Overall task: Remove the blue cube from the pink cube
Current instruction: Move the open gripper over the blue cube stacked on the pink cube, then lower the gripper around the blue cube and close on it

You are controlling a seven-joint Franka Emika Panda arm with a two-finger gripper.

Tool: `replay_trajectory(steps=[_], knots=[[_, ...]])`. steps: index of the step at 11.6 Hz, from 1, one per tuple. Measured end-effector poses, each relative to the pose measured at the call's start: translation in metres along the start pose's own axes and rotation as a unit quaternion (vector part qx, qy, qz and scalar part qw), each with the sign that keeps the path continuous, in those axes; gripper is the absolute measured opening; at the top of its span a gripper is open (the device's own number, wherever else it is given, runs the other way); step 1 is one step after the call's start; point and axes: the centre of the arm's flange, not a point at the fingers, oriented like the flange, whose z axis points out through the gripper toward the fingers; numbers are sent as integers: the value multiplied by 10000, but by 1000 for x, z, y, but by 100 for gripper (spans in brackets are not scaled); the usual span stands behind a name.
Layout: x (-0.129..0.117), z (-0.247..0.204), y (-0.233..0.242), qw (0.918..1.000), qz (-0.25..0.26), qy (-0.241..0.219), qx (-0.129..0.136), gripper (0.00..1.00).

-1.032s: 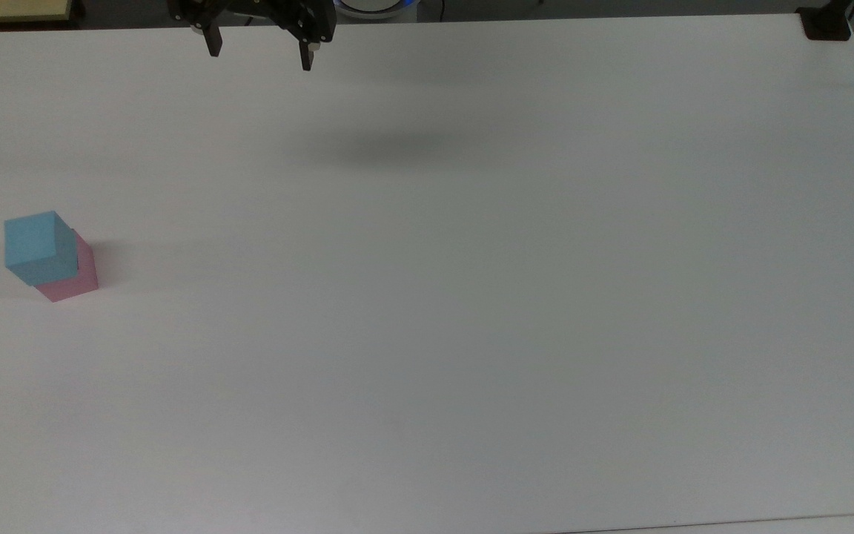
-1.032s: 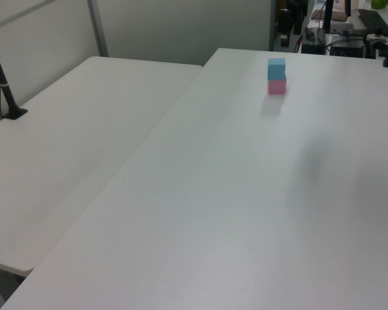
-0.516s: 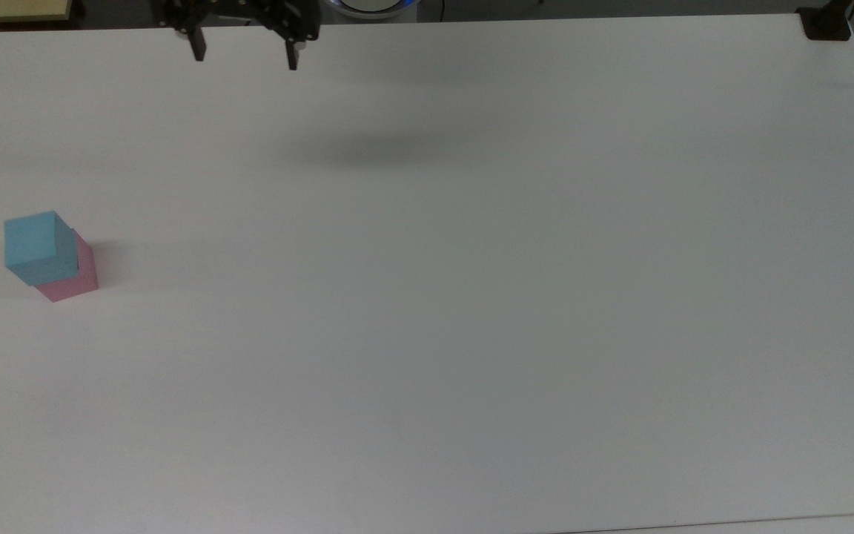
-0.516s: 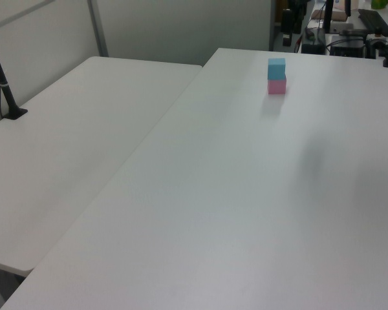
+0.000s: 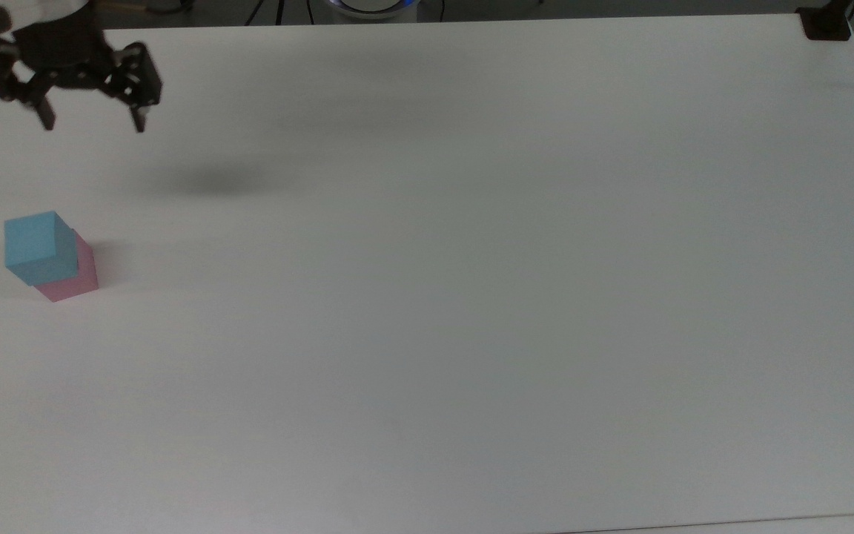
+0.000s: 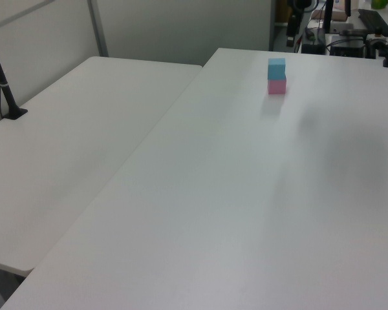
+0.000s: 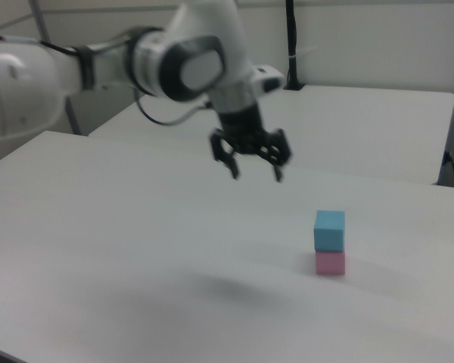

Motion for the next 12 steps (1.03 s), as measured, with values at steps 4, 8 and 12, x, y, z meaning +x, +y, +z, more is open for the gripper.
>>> replay_trajectory(steps=[4, 8, 12], knots=[[9, 77, 69, 9985, 50, 359, -406, 100], [19, 138, 78, 9979, 48, 405, -510, 100], [16, 143, 88, 9974, 109, 439, -557, 100]])
